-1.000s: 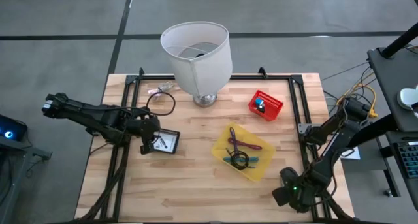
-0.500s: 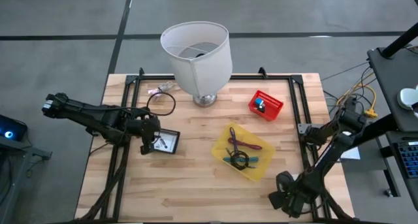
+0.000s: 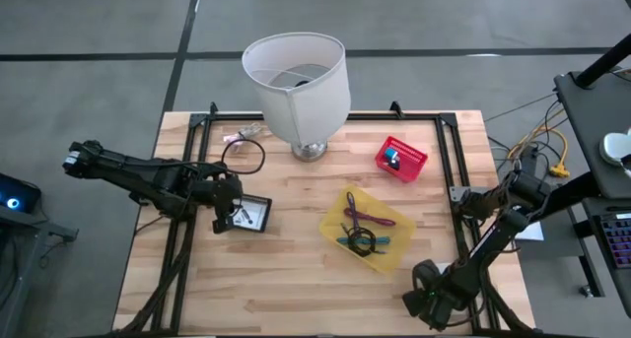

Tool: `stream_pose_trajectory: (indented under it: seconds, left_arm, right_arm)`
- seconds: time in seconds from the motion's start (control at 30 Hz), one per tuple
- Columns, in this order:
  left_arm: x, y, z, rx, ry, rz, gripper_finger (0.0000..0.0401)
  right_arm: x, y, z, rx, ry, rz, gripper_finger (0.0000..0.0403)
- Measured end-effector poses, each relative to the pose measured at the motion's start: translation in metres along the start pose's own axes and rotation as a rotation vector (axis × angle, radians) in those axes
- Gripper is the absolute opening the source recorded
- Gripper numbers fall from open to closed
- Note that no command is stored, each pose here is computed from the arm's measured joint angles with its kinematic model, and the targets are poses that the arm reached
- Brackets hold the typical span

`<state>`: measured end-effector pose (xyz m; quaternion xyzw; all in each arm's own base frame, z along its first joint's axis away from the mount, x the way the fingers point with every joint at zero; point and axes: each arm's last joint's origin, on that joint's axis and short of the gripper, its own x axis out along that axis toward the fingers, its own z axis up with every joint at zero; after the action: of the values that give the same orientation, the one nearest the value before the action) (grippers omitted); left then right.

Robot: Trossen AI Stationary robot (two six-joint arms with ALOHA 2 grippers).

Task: Pick and place items into bin
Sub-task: Put the white card reader box into the black bin

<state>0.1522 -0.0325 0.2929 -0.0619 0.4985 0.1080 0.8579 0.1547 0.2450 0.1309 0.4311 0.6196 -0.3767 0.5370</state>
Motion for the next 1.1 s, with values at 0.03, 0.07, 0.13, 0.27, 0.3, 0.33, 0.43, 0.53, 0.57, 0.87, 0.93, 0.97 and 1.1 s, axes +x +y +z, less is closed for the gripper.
stream_pose_trajectory:
  seconds: [0.03,0.07,0.13,0.27,0.3,0.33,0.43,0.53,0.57,0.87,0.93,0.97,1.1]
  left_arm:
    - [0.000,0.000,0.000,-0.010,0.000,0.000,0.0102]
    - [0.000,0.000,0.000,-0.018,0.000,0.000,0.0102]
    - [0.000,0.000,0.000,-0.020,0.000,0.000,0.0102]
    - [0.000,0.000,0.000,-0.020,0.000,0.000,0.0102]
    - [0.000,0.000,0.000,-0.020,0.000,0.000,0.0102]
    - [0.000,0.000,0.000,-0.020,0.000,0.000,0.0102]
    - [0.000,0.000,0.000,-0.020,0.000,0.000,0.0102]
    - [0.000,0.000,0.000,-0.019,0.000,0.000,0.0102]
    - [0.000,0.000,0.000,-0.019,0.000,0.000,0.0102]
    - [0.000,0.000,0.000,-0.019,0.000,0.000,0.0102]
    - [0.000,0.000,0.000,-0.020,0.000,0.000,0.0102]
    - [0.000,0.000,0.000,-0.026,0.000,0.000,0.0102]
    - [0.000,0.001,0.001,-0.062,-0.018,0.023,0.0102]
  right_arm:
    - [0.000,0.000,0.000,-0.011,0.005,-0.005,0.0161]
    - [0.000,0.000,0.000,-0.022,0.010,-0.011,0.0152]
    - [0.001,-0.001,0.000,-0.027,0.021,-0.025,0.0129]
    - [0.002,-0.003,0.001,-0.027,0.059,-0.064,0.0074]
    - [0.003,-0.003,0.000,-0.037,0.068,-0.060,0.0062]
    - [0.003,-0.003,0.000,-0.056,0.075,-0.056,0.0051]
    - [0.003,-0.002,-0.001,-0.113,0.088,-0.052,0.0027]
    - [0.003,-0.002,-0.001,-0.163,0.094,-0.045,0.0014]
    - [0.003,-0.002,-0.001,-0.177,0.095,-0.043,0.0012]
    - [-0.010,-0.002,-0.003,-0.329,0.101,0.019,0.0010]
    - [-0.015,-0.001,-0.004,-0.395,0.082,0.050,0.0009]
    - [-0.017,0.001,-0.004,-0.430,0.066,0.075,0.0009]
    - [-0.025,0.005,-0.005,-0.509,0.028,0.130,0.0009]
